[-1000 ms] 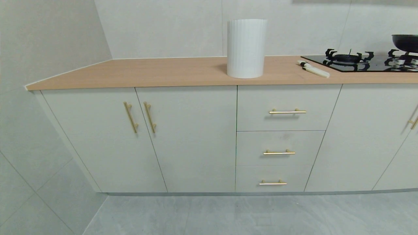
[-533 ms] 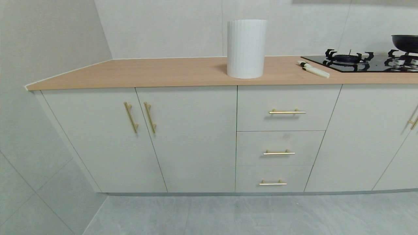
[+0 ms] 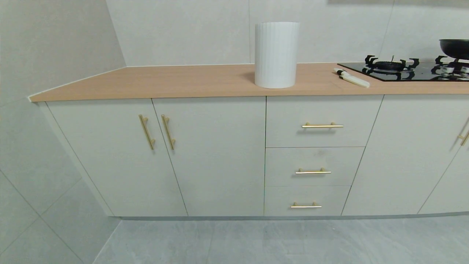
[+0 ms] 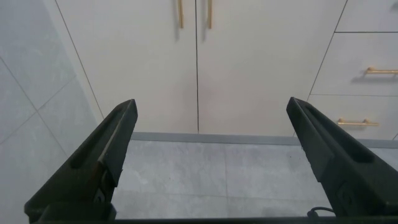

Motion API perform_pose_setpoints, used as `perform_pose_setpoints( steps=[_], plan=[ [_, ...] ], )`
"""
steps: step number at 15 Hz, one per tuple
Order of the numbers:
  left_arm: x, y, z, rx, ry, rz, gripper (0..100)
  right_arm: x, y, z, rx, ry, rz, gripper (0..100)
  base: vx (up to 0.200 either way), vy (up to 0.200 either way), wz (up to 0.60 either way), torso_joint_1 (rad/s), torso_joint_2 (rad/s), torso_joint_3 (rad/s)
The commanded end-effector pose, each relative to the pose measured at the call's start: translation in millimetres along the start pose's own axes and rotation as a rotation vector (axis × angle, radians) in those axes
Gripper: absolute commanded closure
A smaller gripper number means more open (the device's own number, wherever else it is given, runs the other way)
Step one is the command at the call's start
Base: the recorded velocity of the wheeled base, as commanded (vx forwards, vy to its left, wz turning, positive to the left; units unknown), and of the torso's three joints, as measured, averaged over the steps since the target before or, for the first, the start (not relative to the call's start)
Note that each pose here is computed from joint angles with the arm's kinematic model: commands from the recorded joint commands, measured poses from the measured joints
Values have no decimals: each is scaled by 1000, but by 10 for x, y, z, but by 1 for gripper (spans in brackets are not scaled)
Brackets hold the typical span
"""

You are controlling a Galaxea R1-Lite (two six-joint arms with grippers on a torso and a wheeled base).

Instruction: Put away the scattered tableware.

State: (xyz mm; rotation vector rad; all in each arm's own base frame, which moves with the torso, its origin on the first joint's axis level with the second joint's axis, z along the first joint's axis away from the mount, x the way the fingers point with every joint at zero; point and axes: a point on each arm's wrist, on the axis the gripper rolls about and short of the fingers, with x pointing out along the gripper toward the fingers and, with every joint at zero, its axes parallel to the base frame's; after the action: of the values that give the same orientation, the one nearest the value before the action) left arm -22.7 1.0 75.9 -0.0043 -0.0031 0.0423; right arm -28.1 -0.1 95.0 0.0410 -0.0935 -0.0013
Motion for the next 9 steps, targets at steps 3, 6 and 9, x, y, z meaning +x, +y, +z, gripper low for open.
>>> perform_pose_setpoints(
  steps=[3,6,9],
  plan=[
    [0,0,0,0,0,1,0,38,-5,-157,-2,52,6,0,0,0,0,0,0,0],
    [0,0,0,0,0,1,0,38,-10,-166,-8,61,-17,0,0,0,0,0,0,0],
    [0,0,0,1,0,1,0,38,-15,-201,-8,100,-36,0,0,0,0,0,0,0]
  ],
)
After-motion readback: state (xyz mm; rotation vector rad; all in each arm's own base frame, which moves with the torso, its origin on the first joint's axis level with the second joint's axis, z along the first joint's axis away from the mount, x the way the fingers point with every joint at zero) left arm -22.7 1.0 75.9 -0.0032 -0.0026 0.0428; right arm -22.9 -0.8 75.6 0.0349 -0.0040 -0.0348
